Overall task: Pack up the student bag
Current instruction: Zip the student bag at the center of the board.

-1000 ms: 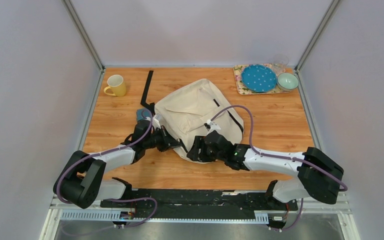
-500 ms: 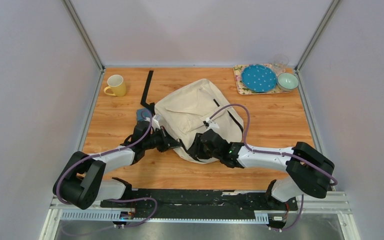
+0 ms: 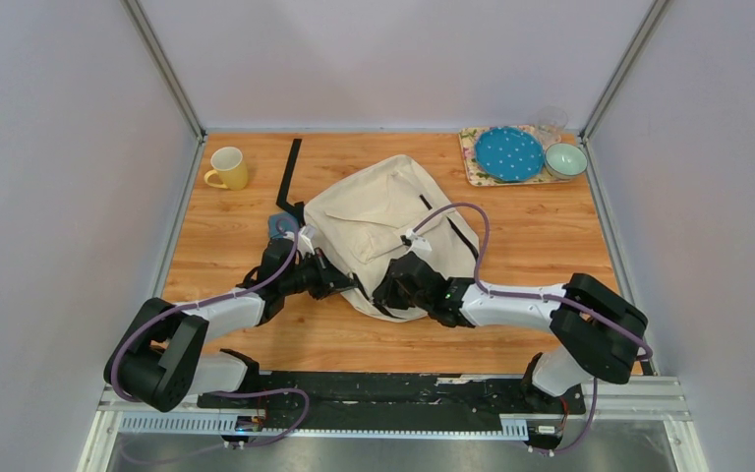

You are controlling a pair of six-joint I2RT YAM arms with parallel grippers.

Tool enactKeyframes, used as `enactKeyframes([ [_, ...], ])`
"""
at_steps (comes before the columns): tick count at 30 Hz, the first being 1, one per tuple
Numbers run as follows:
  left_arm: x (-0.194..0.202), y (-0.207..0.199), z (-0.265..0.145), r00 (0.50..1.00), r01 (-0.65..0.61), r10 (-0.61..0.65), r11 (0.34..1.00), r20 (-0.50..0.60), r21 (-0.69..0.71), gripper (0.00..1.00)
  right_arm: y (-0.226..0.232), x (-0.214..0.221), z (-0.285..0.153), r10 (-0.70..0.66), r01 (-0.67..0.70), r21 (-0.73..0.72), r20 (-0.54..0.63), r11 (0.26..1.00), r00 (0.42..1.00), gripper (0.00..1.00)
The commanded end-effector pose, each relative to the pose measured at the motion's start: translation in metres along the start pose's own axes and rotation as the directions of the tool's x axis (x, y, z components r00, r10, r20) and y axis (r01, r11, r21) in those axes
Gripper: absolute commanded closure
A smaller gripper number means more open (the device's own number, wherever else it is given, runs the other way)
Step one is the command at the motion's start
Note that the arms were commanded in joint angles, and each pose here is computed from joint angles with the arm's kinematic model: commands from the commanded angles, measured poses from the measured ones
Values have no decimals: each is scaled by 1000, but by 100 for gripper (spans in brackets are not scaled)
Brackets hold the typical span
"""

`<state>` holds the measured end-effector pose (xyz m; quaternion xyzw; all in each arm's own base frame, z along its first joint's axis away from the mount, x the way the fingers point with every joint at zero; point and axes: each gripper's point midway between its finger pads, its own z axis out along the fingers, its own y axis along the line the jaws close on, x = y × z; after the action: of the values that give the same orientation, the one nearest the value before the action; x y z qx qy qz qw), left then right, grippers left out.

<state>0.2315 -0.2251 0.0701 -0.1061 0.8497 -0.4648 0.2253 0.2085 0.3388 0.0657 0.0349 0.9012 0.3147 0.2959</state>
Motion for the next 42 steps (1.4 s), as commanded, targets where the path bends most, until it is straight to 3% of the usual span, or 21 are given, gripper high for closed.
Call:
enactKeyframes([
  [1,-14,-19,-3,998,-34,29,997,59,76,100,21,-24,4,20,-17,-43,74,999,997,91],
  [2,-13,-18,-3,998,-32,27,997,57,76,100,21,-24,5,17,-14,-43,74,999,997,100],
  [13,-20,-15,1,996,-36,32,998,79,53,100,39,-18,-36,-143,151,-83,99,985,985,100],
  [21,-34,-24,6,994,-34,29,998,103,55,100,17,24,-60,-284,284,22,30,959,958,100],
  [32,-50,-21,-4,988,-8,-1,999,156,54,100,-42,15,-80,-274,252,219,75,943,959,100],
  [42,-53,-17,-15,984,-5,-5,998,179,58,100,-53,12,-95,-231,206,215,99,955,968,100],
])
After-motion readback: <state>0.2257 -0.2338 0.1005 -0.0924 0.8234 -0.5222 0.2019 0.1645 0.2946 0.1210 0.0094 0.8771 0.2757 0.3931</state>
